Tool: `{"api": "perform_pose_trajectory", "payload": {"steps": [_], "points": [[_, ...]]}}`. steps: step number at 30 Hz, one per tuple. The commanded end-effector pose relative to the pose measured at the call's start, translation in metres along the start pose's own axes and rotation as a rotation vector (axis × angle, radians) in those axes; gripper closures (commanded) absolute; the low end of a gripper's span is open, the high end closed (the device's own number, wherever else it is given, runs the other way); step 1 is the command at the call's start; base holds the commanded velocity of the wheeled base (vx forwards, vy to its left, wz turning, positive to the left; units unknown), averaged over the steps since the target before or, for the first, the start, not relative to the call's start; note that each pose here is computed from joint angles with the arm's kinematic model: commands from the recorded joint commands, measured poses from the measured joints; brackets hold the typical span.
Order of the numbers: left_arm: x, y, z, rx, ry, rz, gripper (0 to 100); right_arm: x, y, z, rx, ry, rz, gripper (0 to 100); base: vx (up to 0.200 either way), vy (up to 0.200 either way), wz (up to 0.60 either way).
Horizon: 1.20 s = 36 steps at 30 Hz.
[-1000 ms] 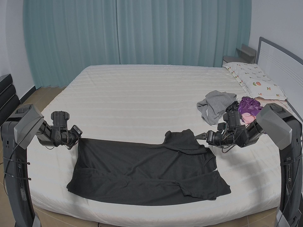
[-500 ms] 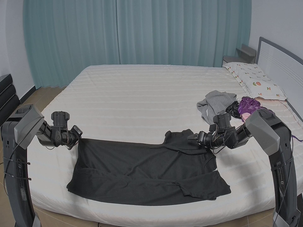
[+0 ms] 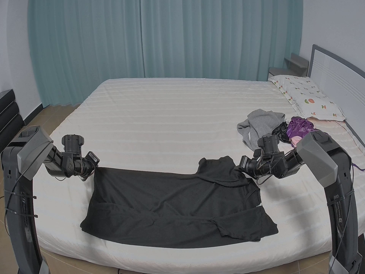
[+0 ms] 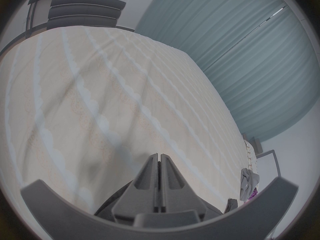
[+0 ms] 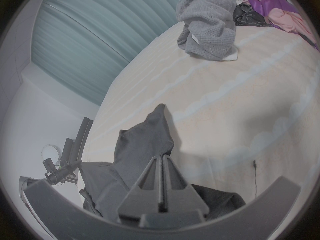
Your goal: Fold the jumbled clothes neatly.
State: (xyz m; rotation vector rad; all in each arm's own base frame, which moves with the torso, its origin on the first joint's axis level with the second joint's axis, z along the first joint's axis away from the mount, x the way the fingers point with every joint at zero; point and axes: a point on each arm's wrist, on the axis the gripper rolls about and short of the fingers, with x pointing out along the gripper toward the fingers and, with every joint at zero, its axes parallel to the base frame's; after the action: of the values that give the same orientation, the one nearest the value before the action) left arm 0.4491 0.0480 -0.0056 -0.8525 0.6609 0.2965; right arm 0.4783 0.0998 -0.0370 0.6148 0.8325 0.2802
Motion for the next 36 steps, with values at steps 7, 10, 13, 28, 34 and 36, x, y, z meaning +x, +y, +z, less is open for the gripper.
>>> {"api": "perform_pose_trajectory", "payload": {"steps": [7,10,13,28,34,36], "points": [[-0.004,-0.005,0.005,0.002,-0.015,-0.017,100,-0.027,0.014,0.029,0.029,-0.088,0.037,100,0.000,0.000,0.00],[-0.005,-0.008,0.007,0.003,-0.023,-0.025,100,-0.033,0.016,0.037,0.045,-0.122,0.052,100,0.000,0.000,0.00],[-0.007,-0.009,0.009,0.002,-0.033,-0.034,100,-0.041,0.017,0.047,0.047,-0.170,0.072,100,0.000,0.000,0.00],[-0.012,-0.016,0.015,0.007,-0.079,-0.077,100,-0.036,0.015,0.048,0.031,-0.241,0.060,100,0.000,0.000,0.00],[-0.017,-0.014,0.012,0.016,-0.062,-0.064,100,-0.037,0.019,0.051,0.018,-0.268,0.079,100,0.000,0.000,0.00],[-0.015,-0.012,0.010,0.032,-0.056,-0.058,100,-0.039,0.021,0.053,0.012,-0.292,0.085,100,0.000,0.000,0.00]]}}
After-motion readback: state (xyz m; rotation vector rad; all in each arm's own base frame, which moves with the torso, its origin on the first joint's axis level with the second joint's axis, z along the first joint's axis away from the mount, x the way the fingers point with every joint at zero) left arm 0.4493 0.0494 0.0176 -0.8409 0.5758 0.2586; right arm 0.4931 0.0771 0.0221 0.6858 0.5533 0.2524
